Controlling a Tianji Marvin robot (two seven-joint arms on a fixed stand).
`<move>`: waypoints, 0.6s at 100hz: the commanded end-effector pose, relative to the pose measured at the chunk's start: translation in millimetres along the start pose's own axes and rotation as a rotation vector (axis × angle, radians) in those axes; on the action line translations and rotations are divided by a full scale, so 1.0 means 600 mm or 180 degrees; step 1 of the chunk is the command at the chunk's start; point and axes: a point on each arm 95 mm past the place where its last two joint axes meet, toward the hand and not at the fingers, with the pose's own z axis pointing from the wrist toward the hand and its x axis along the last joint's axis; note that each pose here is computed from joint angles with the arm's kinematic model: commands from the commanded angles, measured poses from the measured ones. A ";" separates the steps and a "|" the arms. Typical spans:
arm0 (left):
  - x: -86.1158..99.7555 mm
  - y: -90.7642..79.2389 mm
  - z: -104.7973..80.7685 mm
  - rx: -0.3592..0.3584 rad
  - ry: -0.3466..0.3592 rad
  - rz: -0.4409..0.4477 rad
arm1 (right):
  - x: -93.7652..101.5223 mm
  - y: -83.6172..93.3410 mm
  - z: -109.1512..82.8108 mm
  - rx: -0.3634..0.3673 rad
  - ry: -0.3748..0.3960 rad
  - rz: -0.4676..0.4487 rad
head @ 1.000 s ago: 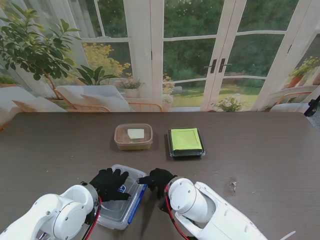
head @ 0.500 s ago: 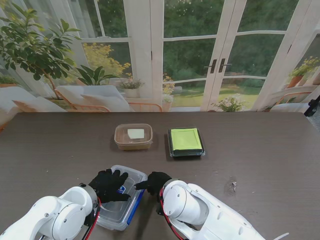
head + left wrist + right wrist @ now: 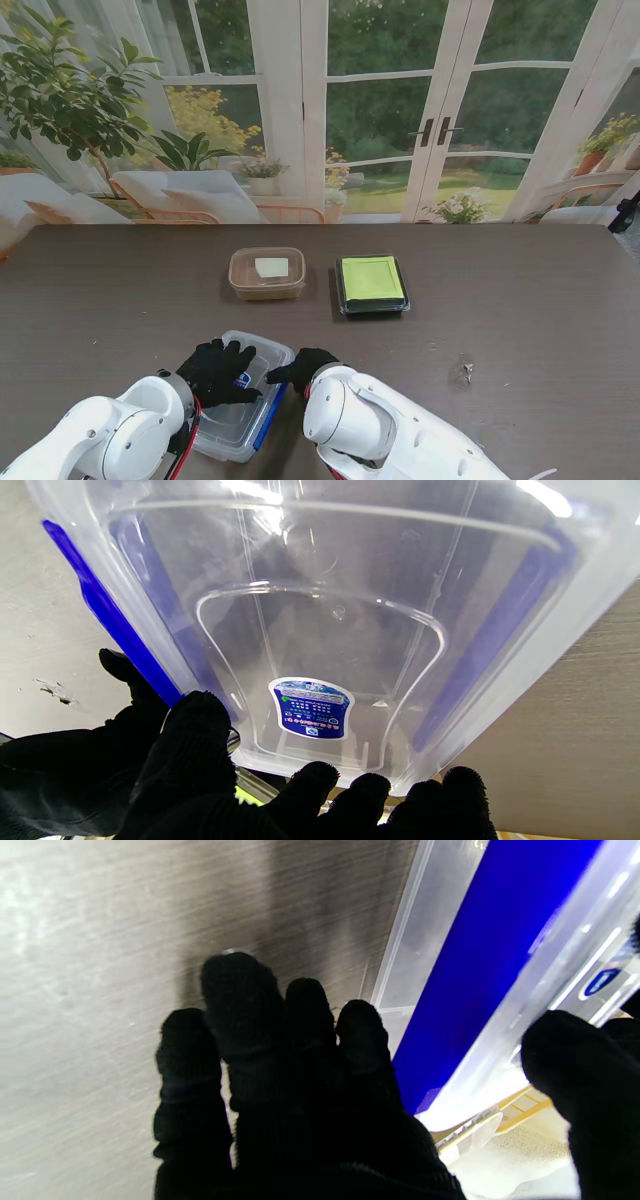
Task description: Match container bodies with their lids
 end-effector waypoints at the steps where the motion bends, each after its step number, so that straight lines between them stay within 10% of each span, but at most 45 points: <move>1: -0.005 0.063 0.007 -0.0398 -0.0028 -0.0106 | 0.025 -0.019 -0.010 0.0110 0.0081 -0.0034; 60: -0.005 0.072 -0.001 -0.0384 -0.0075 -0.0167 | 0.038 -0.043 -0.010 -0.0020 -0.0104 -0.0330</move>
